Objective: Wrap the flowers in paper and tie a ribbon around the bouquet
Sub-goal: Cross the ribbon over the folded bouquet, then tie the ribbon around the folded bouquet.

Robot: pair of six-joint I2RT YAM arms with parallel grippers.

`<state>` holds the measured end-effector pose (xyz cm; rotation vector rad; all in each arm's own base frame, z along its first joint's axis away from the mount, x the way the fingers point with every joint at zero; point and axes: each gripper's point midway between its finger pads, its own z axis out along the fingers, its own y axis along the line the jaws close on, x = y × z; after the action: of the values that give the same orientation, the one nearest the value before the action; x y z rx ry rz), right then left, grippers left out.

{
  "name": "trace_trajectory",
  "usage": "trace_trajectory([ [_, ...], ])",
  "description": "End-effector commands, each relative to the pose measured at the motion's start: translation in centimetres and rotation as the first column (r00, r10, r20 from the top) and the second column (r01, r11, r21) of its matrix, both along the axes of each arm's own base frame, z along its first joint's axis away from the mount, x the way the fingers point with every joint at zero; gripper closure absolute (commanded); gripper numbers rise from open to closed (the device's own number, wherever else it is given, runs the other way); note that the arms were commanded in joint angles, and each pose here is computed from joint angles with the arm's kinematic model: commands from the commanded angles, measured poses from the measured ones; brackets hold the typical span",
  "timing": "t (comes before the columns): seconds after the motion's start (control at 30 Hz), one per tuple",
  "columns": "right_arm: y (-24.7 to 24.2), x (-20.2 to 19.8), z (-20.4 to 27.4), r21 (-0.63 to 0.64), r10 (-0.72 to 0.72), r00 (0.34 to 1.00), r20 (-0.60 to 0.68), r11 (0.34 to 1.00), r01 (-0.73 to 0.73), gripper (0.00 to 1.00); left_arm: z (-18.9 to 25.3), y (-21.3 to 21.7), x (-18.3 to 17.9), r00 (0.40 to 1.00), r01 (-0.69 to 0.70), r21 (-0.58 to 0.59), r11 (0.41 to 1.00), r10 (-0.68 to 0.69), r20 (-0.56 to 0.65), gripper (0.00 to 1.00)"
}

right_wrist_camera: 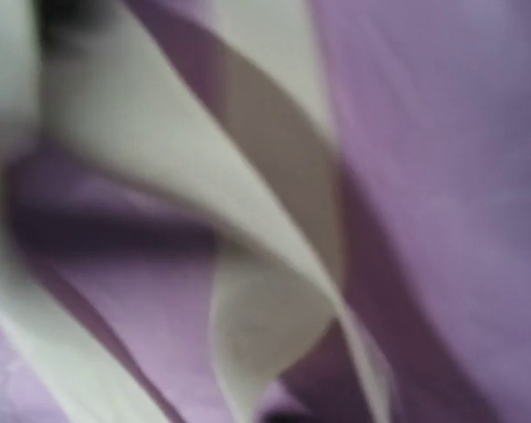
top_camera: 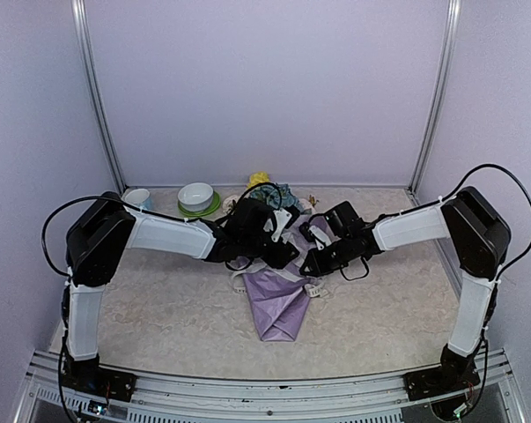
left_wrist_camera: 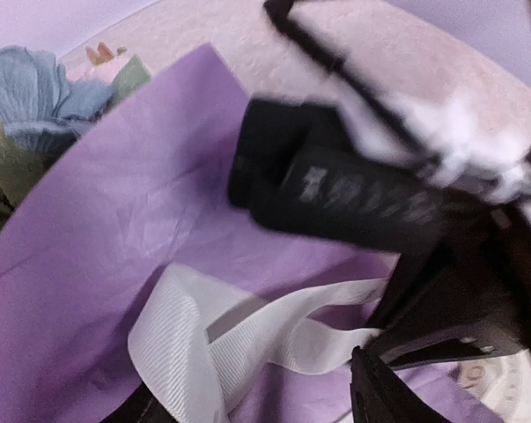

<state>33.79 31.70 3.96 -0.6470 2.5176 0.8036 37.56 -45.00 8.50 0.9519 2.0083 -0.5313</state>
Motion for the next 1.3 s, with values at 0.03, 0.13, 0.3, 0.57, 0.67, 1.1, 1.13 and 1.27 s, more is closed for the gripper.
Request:
trace_trajectory([
  [0.03, -1.3, -0.2, -2.9, -0.055, -0.037, 0.996, -0.087, 0.998, 0.032, 0.95, 10.2, -1.2, -2.2, 0.982, 0.174, -0.191, 0.966, -0.156, 0.102, 0.28],
  [0.13, -1.3, -0.2, -3.0, -0.049, -0.033, 0.995, -0.089, 0.998, 0.028, 0.96, 12.1, -0.1, -3.1, 0.977, 0.205, -0.22, 0.954, -0.186, 0.104, 0.21],
  [0.3, -1.2, -0.1, -2.9, -0.042, -0.027, 0.996, -0.088, 0.999, 0.024, 0.96, 9.0, 4.5, -1.2, 0.998, 0.062, -0.139, 0.988, -0.059, 0.03, 0.3],
  [0.57, -1.1, 0.0, -2.4, -0.039, -0.019, 0.997, -0.078, 0.999, 0.016, 0.96, 1.7, 8.7, -0.4, 0.997, -0.033, 0.086, 0.996, 0.039, -0.063, 0.63],
  [0.67, -1.2, 0.0, -2.5, -0.044, -0.021, 0.997, -0.08, 0.999, 0.018, 0.96, 1.2, 7.7, -2.9, 0.99, 0.109, 0.072, 0.991, -0.101, -0.101, 0.52],
  [1.1, -1.1, 0.1, -1.8, -0.038, -0.022, 0.997, -0.072, 0.999, 0.019, 0.97, -2.2, 7.5, -3.3, 0.969, 0.148, 0.081, 0.986, -0.129, -0.212, 0.52],
  [1.13, -1.2, 0.1, -1.7, -0.04, -0.023, 0.997, -0.069, 0.999, 0.02, 0.97, -1.8, 7.2, -3.5, 0.965, 0.159, 0.046, 0.986, -0.146, -0.217, 0.53],
  [1.27, -1.4, 0.1, -1.6, -0.049, -0.029, 0.998, -0.062, 0.998, 0.026, 0.97, -0.5, 7.1, -3.7, 0.967, 0.166, -0.018, 0.986, -0.166, -0.192, 0.56],
])
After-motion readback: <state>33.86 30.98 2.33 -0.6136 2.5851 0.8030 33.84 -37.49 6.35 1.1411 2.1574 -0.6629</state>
